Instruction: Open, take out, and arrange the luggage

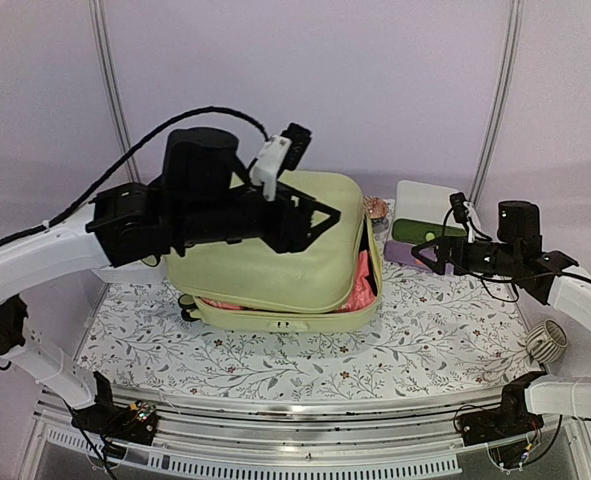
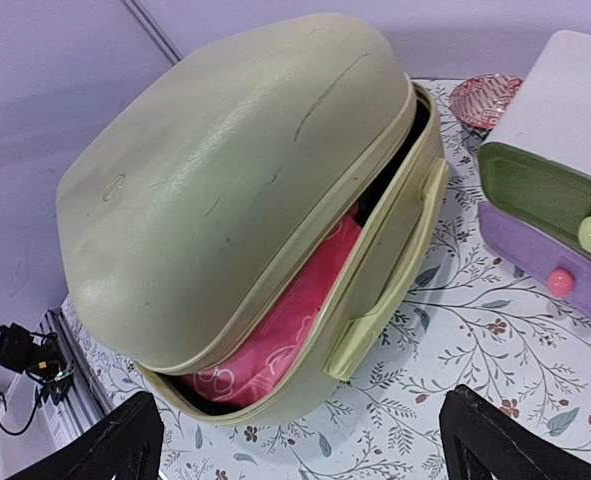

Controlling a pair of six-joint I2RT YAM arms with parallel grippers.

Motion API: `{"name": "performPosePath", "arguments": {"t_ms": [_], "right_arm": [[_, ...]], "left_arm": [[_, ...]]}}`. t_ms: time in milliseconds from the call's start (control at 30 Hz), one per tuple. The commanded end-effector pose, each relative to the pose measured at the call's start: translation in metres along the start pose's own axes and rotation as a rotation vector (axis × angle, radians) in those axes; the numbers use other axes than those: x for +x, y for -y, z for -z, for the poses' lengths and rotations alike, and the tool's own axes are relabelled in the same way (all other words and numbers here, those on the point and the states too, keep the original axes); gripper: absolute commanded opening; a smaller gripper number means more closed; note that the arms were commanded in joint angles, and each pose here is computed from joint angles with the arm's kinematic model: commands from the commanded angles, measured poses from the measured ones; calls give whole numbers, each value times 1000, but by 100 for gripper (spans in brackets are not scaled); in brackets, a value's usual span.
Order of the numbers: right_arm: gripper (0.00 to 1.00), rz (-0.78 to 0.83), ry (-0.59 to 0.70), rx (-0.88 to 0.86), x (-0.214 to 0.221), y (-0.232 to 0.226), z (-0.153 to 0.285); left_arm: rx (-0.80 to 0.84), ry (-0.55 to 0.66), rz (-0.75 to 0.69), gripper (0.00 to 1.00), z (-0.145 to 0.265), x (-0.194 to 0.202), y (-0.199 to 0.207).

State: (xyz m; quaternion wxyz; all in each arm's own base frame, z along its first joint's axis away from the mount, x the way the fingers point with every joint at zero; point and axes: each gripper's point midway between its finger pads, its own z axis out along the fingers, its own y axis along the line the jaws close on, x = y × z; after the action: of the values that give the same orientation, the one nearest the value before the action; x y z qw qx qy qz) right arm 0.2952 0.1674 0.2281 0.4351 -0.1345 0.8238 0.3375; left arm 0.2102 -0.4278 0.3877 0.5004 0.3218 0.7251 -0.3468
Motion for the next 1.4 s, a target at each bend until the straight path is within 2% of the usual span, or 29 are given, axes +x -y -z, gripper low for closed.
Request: {"name": "performPosePath", "arguments": {"t_ms": [0,133,300,400,533,700,733,867,1000,1100,1267,1367], "right_arm": [[99,52,-28,-87,10,-22,-9],[100,44,-45,-105,15,-25,-20],[98,24,-24,-121,16,-28,-28],[97,22,-14,-156,16,-38,-34],[97,36,-24,-174,17,-49,-43],[97,50,-23,-193,21,-57,-50],[97,48,-20,-199,21,-59,-51],[97,49,-16,-218,23,-66,-54],[97,59,-17,-236,25,-73,-58],[97,65,-15,-251,25,-78,-62],[97,74,-17,-268,22,-86,-70],[97,78,-18,-272,20,-89,-75]], "left_arm": [[-189,-85,187,59,33,54,-81],[-328,-34,306,62,88,72,-135],[-539,38,526,72,149,117,-192],[-611,80,640,62,176,152,-213],[-682,107,763,35,196,189,-234],[-690,119,920,3,194,234,-251],[-693,113,964,0,192,246,-254],[-616,131,1076,0,175,276,-260],[-571,188,1093,0,164,286,-268],[-526,217,1082,0,153,283,-273],[-496,186,1054,0,132,279,-283],[-481,237,1027,0,128,267,-291]]}}
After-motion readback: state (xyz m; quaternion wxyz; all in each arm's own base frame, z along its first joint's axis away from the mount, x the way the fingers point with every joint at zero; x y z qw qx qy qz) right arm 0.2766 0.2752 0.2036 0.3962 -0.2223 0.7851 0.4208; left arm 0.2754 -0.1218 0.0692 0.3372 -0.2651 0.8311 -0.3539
